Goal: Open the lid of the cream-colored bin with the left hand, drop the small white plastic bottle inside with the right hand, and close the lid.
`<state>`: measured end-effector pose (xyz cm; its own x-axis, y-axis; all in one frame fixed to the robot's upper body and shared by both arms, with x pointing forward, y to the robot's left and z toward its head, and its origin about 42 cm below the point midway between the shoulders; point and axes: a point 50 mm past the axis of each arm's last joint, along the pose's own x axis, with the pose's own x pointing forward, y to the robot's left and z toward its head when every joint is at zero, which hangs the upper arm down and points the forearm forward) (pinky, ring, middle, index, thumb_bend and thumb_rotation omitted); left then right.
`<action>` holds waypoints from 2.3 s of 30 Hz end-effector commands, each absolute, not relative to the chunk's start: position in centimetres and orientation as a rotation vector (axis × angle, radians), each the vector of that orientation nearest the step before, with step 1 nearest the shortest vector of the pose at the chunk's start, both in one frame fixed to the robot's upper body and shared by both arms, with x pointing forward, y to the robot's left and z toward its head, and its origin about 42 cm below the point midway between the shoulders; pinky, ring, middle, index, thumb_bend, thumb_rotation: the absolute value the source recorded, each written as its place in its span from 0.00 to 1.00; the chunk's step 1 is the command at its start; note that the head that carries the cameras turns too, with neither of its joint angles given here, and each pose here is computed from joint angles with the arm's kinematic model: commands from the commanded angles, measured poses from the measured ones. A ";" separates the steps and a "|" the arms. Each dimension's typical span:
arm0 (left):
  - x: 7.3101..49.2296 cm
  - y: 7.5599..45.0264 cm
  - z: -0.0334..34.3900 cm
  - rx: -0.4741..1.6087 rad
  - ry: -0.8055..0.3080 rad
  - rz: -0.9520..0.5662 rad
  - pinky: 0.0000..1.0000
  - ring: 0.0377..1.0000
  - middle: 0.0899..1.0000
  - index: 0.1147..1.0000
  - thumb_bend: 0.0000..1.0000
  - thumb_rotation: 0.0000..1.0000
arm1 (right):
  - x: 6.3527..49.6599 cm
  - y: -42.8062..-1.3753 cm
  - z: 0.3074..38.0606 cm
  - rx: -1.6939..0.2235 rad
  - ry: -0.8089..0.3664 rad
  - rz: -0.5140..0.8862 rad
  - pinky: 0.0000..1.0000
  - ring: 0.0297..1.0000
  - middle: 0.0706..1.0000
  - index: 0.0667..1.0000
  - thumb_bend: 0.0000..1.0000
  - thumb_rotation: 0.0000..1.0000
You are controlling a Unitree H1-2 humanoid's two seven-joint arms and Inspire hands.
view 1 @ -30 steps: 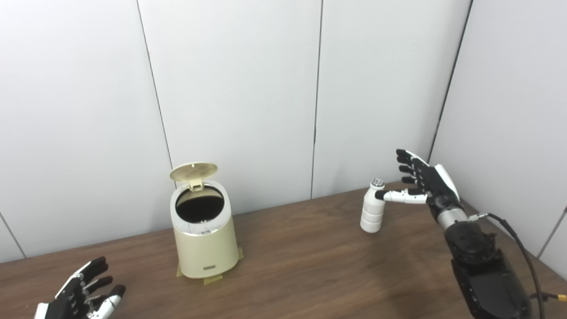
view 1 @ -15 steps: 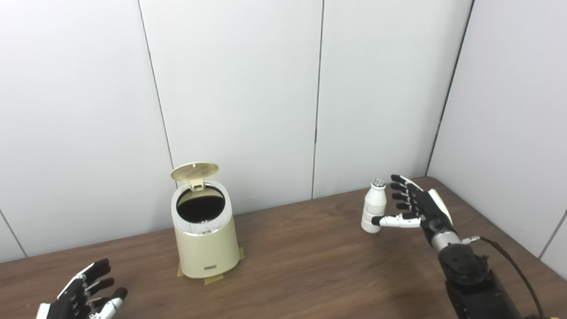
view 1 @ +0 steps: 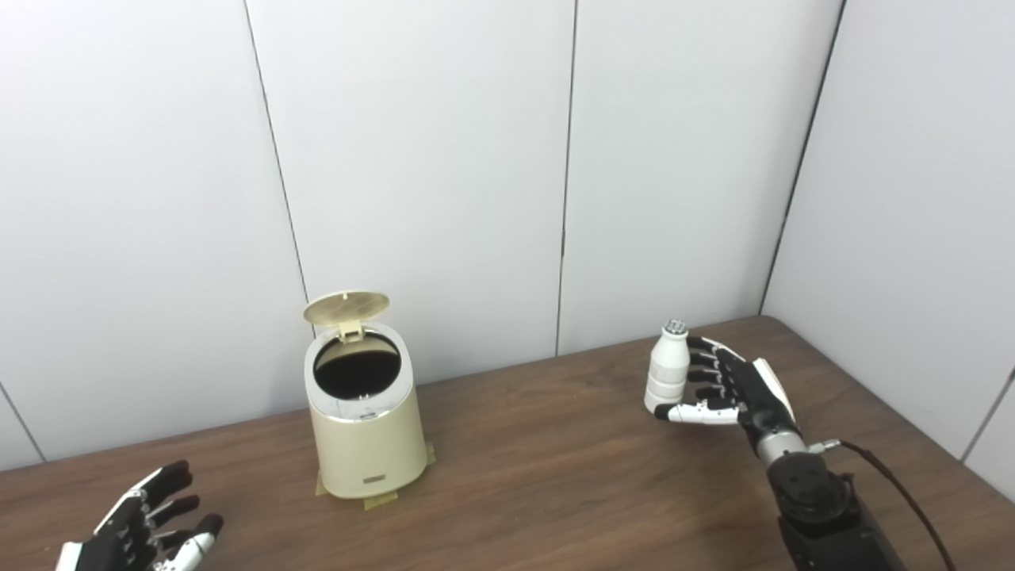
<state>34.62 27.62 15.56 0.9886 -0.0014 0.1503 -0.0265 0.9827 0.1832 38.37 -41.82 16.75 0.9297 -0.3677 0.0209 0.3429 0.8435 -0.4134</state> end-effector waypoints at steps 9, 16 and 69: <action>35.4 27.4 18.1 0.201 -0.238 0.007 0.63 0.78 0.82 0.82 0.53 0.10 | 40.3 -41.4 20.0 -0.452 -0.089 -0.424 0.65 0.72 0.77 0.80 0.78 0.06; 35.2 27.3 18.1 0.206 -0.236 0.006 0.63 0.78 0.82 0.83 0.51 0.05 | 40.9 -41.2 19.9 -0.448 -0.120 -0.450 0.57 0.67 0.72 0.77 0.77 0.03; 35.8 25.3 15.4 0.202 -0.222 -0.005 0.59 0.72 0.78 0.80 0.64 0.15 | 45.4 -23.2 33.1 -0.561 -0.605 -0.123 0.36 0.41 0.43 0.45 0.53 0.00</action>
